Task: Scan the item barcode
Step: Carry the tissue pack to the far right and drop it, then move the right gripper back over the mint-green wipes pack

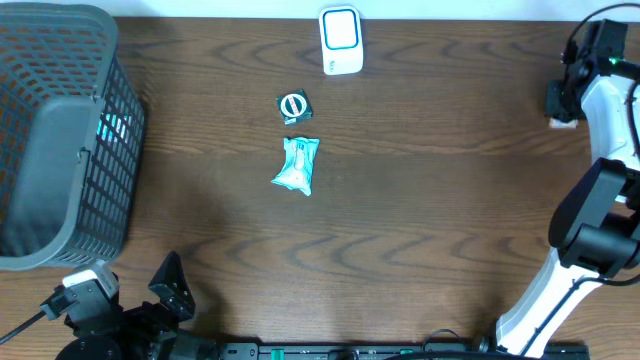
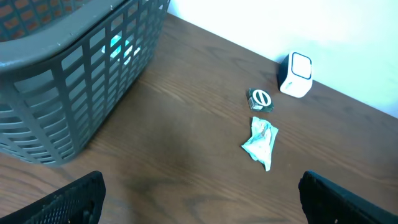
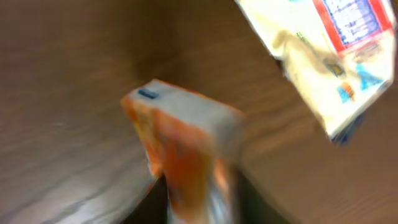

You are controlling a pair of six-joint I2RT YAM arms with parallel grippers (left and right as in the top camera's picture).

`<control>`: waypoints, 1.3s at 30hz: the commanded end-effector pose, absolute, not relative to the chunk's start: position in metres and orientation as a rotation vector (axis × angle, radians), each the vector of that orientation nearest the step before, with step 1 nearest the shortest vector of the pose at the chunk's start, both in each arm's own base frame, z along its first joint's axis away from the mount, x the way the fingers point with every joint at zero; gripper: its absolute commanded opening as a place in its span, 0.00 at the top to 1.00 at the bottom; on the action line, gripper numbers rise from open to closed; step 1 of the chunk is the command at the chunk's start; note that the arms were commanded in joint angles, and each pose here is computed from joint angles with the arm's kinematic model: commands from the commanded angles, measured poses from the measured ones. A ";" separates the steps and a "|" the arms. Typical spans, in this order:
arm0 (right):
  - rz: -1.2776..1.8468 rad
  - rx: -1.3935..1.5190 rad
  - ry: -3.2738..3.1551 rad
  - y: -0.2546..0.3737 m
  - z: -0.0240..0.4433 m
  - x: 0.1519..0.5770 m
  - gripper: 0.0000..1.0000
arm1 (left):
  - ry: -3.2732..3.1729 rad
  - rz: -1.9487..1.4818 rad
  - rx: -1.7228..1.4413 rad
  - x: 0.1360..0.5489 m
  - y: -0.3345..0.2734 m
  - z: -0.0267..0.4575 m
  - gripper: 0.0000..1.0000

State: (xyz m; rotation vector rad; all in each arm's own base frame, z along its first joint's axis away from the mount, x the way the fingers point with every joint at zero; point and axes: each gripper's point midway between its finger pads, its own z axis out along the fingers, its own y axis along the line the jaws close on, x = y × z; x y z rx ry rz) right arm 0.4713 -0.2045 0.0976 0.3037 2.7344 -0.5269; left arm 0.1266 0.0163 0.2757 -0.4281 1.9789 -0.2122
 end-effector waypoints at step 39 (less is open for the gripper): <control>0.684 -0.556 2.513 0.162 0.192 0.452 0.01 | 1.972 -0.198 -0.451 0.127 0.020 0.275 0.02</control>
